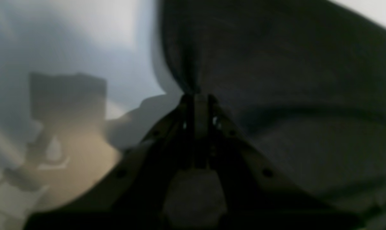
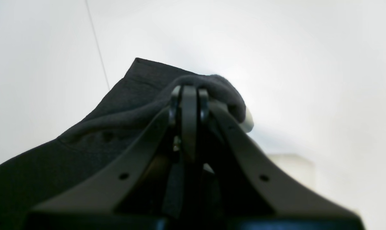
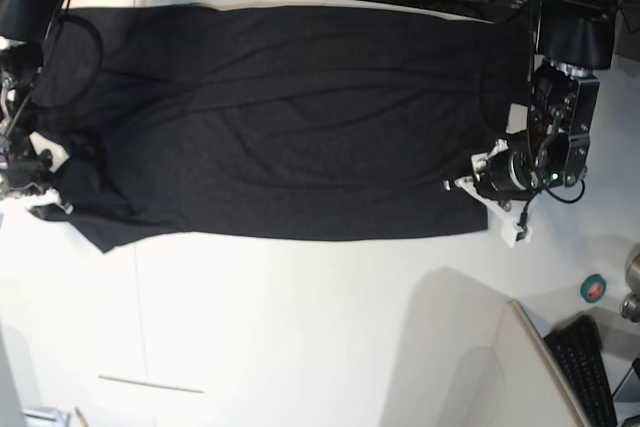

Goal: Layout the t-shirt on the table in an organized manner, then fold the t-shirt properly
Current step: 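Move the left gripper to the shirt's side edge and grasp it, then fold the shirt lengthwise with both grippers toward the collar edge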

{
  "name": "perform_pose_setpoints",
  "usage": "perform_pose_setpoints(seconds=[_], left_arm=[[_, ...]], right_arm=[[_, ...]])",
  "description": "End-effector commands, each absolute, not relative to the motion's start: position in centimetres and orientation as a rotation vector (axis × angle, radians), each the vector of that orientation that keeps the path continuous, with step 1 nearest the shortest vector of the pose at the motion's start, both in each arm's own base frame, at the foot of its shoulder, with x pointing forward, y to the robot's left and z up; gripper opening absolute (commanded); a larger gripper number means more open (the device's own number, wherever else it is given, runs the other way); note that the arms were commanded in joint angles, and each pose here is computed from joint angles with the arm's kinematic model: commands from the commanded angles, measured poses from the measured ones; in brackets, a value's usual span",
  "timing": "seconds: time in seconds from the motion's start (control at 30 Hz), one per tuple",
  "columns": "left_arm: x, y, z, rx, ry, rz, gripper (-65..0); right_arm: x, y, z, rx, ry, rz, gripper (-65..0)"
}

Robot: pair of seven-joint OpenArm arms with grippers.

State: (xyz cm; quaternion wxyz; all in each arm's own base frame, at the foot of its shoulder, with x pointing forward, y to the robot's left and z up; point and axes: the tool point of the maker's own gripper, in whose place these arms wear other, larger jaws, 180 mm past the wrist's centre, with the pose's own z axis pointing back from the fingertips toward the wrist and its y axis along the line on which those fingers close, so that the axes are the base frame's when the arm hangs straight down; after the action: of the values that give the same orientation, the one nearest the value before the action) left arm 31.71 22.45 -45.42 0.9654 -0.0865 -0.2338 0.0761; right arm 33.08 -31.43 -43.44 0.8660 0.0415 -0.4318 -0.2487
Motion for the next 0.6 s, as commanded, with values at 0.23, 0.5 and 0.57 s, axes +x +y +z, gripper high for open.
perform_pose_setpoints(seconds=[0.23,0.5,0.57], left_arm=[[28.9,24.4,-43.5,-0.169,-0.431,0.188,-65.0],[26.2,24.6,-44.8,-0.164,-0.347,0.194,-50.8],[25.8,24.7,-45.0,-0.163,-0.338,0.195,-34.1]], right_arm=[[34.4,-32.6,-41.3,0.073,-0.975,-0.511,-65.0],[34.5,-32.6,-41.2,0.074,-0.978,-0.511,-65.0],[34.5,-32.6,-41.2,0.074,-0.978,-0.511,-65.0]])
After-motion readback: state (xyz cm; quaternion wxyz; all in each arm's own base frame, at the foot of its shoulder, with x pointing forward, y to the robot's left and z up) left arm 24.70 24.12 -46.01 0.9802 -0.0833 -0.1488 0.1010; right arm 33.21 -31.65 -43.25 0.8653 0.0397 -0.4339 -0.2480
